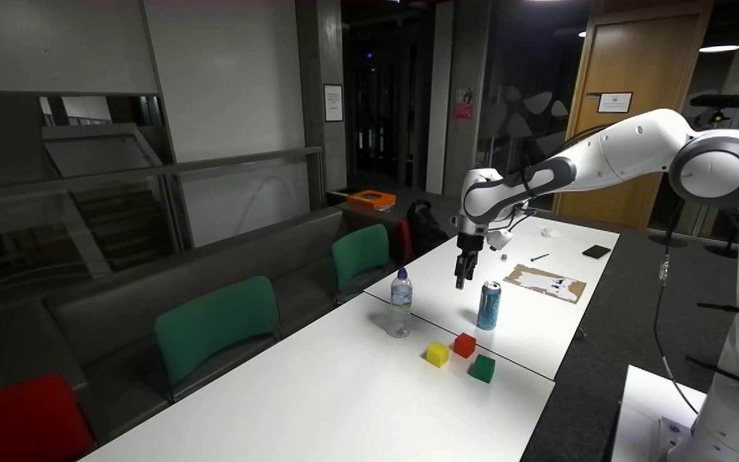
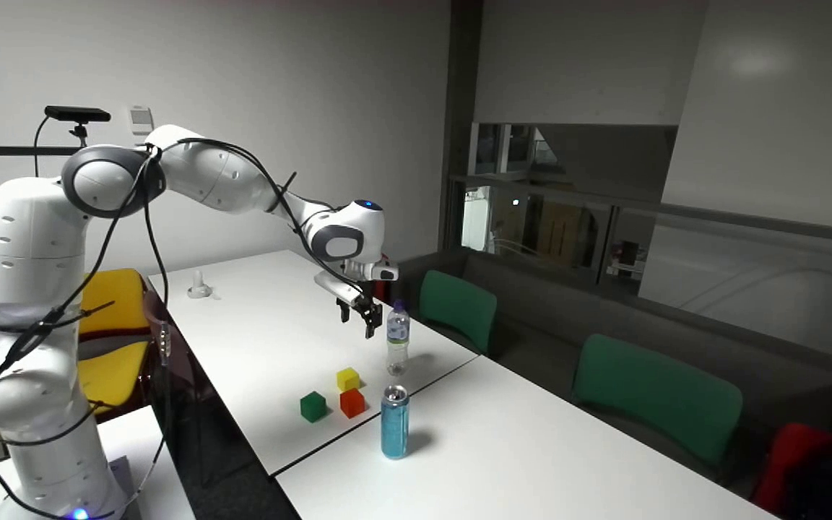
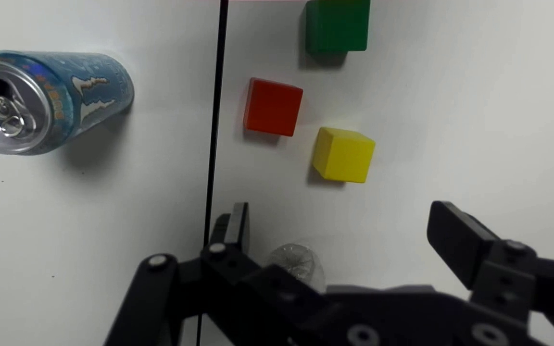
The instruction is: Stack the three blocks together.
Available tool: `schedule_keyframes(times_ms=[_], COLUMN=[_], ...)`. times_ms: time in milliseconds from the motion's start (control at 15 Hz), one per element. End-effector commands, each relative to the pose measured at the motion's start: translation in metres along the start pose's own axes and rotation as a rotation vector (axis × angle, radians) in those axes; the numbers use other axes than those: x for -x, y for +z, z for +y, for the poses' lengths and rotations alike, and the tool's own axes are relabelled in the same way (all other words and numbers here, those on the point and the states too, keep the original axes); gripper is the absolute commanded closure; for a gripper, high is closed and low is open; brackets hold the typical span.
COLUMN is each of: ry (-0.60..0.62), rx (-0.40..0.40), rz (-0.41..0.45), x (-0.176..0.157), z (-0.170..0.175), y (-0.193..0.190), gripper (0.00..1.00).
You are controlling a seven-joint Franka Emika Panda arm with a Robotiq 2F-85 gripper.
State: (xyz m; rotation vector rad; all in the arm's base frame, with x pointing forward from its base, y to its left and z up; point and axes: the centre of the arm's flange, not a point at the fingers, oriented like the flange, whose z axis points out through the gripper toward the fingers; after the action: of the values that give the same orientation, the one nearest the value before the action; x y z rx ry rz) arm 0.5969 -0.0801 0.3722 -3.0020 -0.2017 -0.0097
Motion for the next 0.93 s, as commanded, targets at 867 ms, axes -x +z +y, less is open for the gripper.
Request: schedule_keyframes(times_ms=[867], ry=[0.000], rx=[-0.104], rz=[-0.104], x=[-0.025], z=[0.015], y=[0.091], gripper=[0.00])
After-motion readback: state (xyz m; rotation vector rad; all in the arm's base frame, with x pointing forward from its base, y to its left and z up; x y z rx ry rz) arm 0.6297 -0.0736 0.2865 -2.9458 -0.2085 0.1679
